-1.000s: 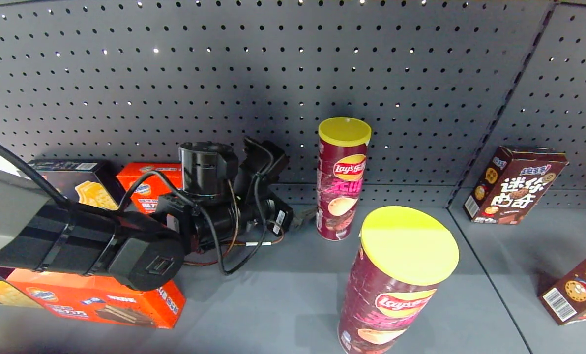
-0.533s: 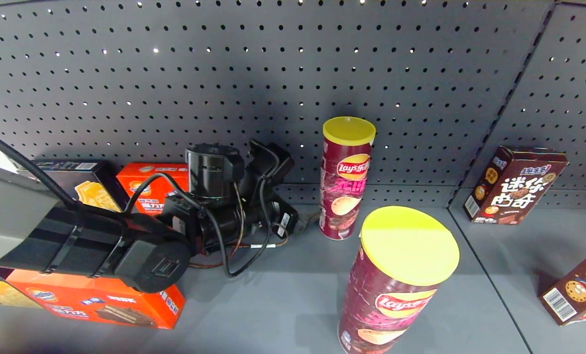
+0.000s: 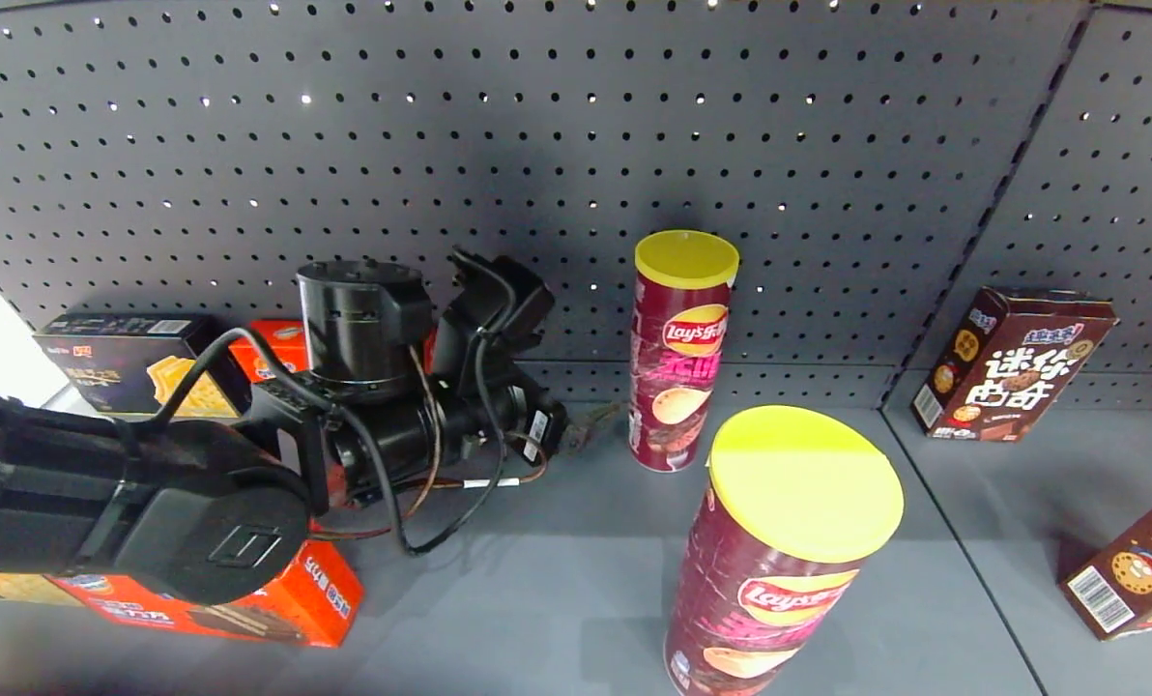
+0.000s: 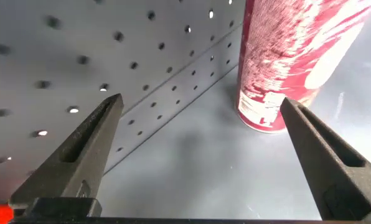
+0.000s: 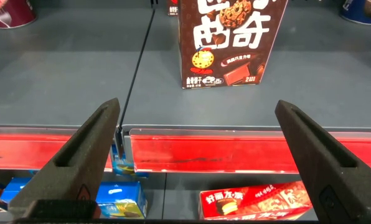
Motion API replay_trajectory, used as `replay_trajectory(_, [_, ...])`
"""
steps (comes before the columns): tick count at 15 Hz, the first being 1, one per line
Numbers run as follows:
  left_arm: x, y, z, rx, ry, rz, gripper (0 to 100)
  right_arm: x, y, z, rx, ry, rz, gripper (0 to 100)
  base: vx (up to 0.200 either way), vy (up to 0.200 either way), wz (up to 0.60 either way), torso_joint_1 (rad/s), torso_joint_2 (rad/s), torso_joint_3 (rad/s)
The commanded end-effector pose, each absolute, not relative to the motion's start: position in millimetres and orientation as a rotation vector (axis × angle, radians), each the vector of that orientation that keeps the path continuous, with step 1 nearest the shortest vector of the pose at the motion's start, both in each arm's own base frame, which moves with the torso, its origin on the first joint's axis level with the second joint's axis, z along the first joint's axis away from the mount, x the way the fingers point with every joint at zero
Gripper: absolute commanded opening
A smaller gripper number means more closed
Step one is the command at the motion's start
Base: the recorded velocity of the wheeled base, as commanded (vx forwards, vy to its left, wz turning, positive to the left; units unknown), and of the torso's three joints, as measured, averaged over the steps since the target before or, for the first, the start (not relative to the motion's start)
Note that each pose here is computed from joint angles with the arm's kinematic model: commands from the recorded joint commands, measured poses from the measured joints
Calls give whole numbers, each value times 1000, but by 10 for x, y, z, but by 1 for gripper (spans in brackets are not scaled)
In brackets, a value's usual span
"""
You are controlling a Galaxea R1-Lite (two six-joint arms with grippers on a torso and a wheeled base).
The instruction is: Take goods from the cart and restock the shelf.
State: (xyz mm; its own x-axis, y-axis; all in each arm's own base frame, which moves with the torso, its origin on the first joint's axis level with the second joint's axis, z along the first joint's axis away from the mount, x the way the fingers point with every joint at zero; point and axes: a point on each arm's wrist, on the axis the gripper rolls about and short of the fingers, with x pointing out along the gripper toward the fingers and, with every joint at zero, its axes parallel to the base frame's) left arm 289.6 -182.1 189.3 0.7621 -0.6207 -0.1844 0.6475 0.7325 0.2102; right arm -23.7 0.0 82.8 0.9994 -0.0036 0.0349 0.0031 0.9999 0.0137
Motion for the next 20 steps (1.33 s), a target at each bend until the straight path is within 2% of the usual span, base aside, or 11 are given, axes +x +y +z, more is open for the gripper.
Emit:
replay_trajectory(1, [2757,-1710,2086,258,52,-687,100,-236,0,828,14,-34,-3,100,0,0,0,0,0,0])
replay_trajectory(6, [2522,-1406,2307,272,-19,-632,100,-236,3,828,12,-34,12,100,0,0,0,0,0,0])
replay_trajectory(9, [2162,-1171,2426,262,-70,-612,100,-235,4,827,10,-32,16,100,0,0,0,0,0,0])
replay_trajectory(11, [2064,-1119,2473,260,-93,-607,100,-235,4,827,6,-32,15,100,0,0,0,0,0,0])
replay_trajectory(13, [1714,-927,2568,247,-155,-564,100,-235,2,827,-49,-32,7,100,0,0,0,0,0,0])
replay_trajectory(17, [1223,-652,2593,224,-240,-481,100,-235,2,827,-55,-32,7,100,0,0,0,0,0,0])
replay_trajectory(19, [973,-510,2559,232,-289,-430,100,-235,2,827,-54,-32,7,100,0,0,0,0,0,0])
replay_trajectory(20, [772,-394,2477,249,-311,-385,100,-235,2,827,-54,-32,7,100,0,0,0,0,0,0])
